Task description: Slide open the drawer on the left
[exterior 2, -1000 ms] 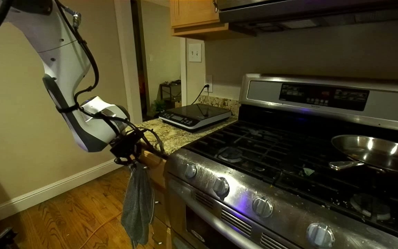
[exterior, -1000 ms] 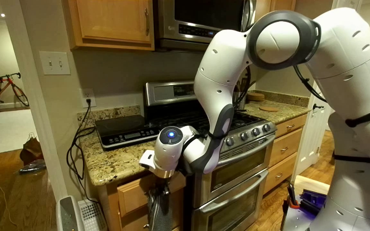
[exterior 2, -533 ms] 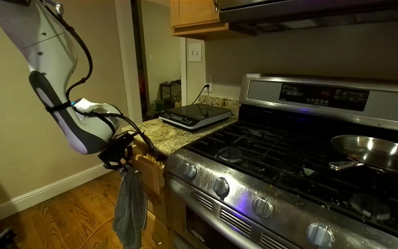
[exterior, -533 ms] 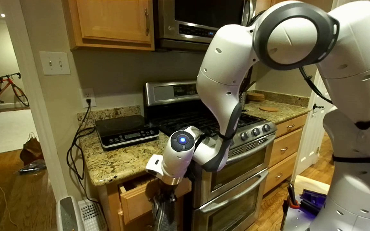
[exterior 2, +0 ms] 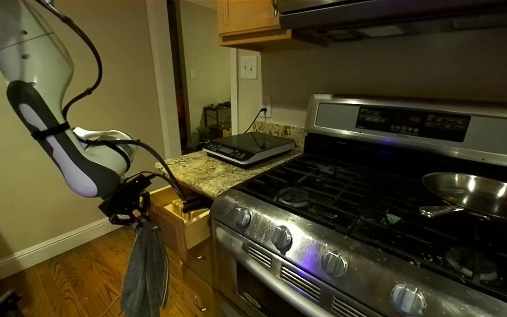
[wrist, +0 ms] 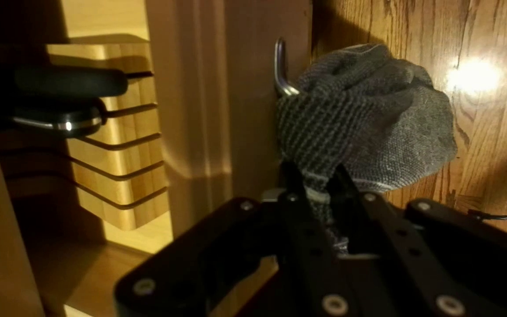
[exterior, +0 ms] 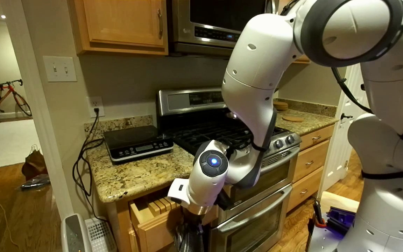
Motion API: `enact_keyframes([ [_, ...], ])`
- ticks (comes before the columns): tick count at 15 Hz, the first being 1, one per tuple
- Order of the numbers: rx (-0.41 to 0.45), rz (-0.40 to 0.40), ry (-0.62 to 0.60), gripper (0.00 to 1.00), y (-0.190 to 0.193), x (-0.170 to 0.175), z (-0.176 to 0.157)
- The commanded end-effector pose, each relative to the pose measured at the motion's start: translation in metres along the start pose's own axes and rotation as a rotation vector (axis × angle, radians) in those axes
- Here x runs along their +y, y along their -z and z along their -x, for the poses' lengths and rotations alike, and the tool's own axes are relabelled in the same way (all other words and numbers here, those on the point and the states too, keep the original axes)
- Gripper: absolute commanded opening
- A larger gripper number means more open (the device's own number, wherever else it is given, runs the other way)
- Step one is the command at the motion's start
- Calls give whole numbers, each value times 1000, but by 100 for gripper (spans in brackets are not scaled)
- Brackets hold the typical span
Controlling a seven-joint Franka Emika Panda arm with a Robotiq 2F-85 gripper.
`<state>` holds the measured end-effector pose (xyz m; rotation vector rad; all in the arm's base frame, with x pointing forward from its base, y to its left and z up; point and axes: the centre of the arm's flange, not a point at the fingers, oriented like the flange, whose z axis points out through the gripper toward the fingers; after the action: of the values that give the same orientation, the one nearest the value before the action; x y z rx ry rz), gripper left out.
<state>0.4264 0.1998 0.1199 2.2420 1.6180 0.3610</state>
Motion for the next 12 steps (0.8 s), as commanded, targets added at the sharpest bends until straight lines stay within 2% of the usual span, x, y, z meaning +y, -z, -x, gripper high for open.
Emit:
enact_keyframes([
  [1, 0, 2, -2, 19, 0, 2, 0],
  [5, 0, 7, -3, 19, -2, 5, 0],
  [6, 0, 7, -3, 7, -2, 5, 0],
  [12, 15, 11, 37, 7, 15, -34, -1],
])
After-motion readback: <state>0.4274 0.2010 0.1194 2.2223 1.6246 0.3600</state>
